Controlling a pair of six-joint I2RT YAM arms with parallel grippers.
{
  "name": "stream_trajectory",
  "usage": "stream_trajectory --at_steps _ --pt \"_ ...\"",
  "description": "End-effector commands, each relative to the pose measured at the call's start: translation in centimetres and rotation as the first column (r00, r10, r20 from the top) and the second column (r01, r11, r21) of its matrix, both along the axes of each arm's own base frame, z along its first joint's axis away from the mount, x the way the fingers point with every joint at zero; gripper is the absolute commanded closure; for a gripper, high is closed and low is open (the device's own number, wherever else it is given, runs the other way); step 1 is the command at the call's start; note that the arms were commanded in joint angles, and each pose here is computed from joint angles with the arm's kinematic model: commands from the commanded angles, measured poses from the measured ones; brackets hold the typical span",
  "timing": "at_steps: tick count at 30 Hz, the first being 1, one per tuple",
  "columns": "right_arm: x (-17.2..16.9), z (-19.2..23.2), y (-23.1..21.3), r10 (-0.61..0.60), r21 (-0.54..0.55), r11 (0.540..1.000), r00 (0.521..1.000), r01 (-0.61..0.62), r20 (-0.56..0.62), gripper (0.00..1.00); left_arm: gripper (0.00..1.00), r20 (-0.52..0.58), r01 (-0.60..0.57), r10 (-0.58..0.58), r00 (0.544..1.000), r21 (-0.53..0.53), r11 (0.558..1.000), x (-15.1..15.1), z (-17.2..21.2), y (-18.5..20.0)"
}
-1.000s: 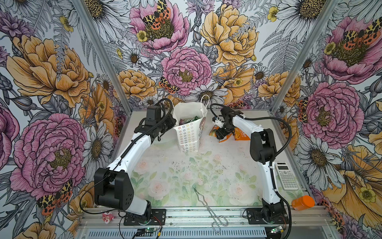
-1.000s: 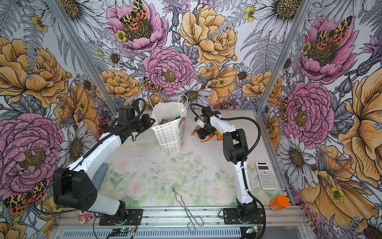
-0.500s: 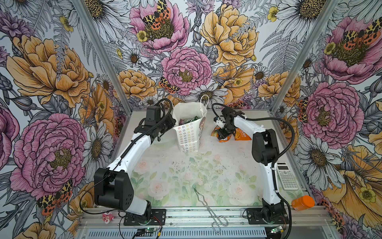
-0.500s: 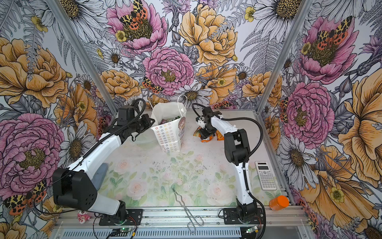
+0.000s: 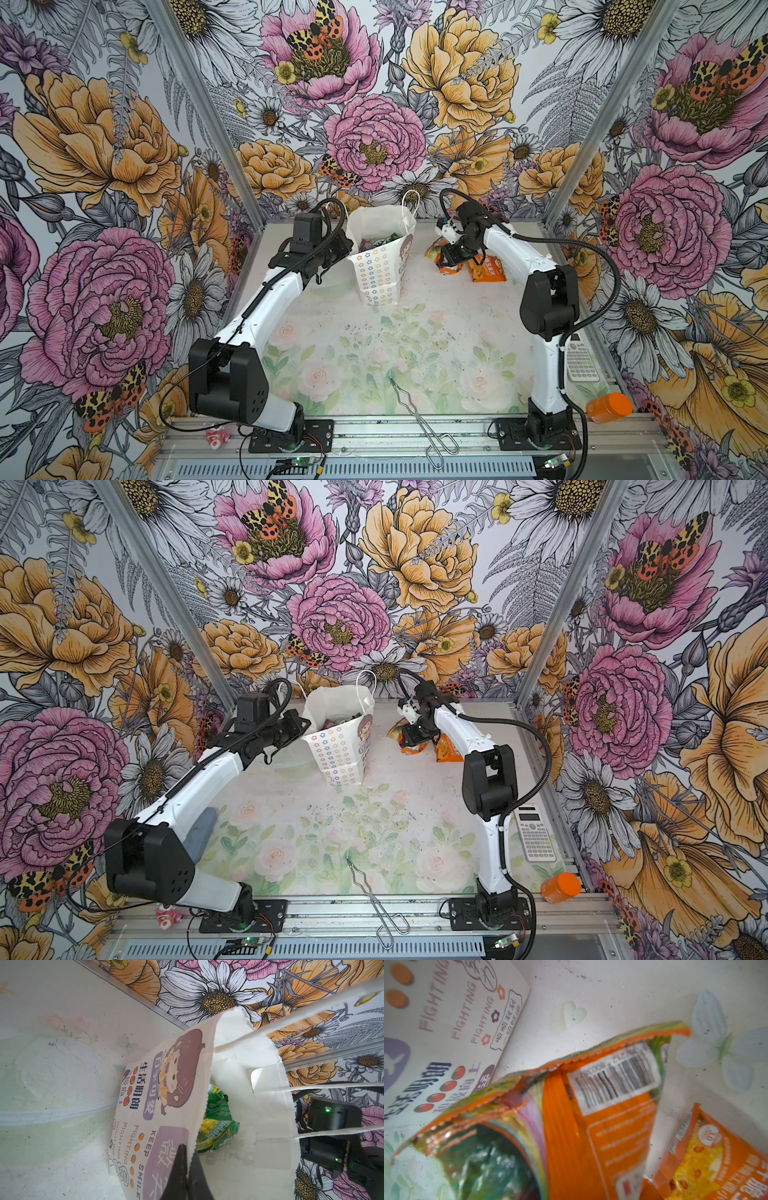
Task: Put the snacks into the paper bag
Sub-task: 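Lift the orange fruit-candy bag with the right gripper toward the paper bag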
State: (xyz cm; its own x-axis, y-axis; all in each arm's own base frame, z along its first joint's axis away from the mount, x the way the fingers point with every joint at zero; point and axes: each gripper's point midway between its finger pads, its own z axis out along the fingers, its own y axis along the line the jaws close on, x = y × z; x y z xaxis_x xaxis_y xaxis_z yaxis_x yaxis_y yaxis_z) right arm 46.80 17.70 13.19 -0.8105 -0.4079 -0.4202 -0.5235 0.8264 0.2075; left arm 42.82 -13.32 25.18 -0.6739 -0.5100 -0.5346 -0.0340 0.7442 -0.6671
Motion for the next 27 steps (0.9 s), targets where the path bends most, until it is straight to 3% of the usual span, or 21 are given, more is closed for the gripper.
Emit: stream_trajectory --at_steps 1,16,22,27 --pt "0.6 6.2 0.8 -0.033 0.123 0.992 0.995 0.022 0.095 0.59 1.00 0.050 -0.018 0.018 0.999 -0.010 1.000 -0.4 1.7 0.6" --pt "0.6 20.5 1.5 -0.158 0.316 0.947 0.939 0.056 0.306 0.61 1.00 0.052 -0.023 0.024 0.998 -0.013 1.000 -0.6 1.8 0.8" --pt "-0.6 26.7 3.2 -0.170 0.391 0.920 0.890 -0.010 0.422 0.61 1.00 0.054 -0.027 0.027 0.998 -0.011 1.000 -0.6 1.9 0.9" --pt "-2.2 30.7 5.9 -0.138 0.389 0.916 0.836 -0.095 0.531 0.61 1.00 0.054 -0.027 0.028 0.998 -0.012 1.000 -0.6 1.8 0.9"
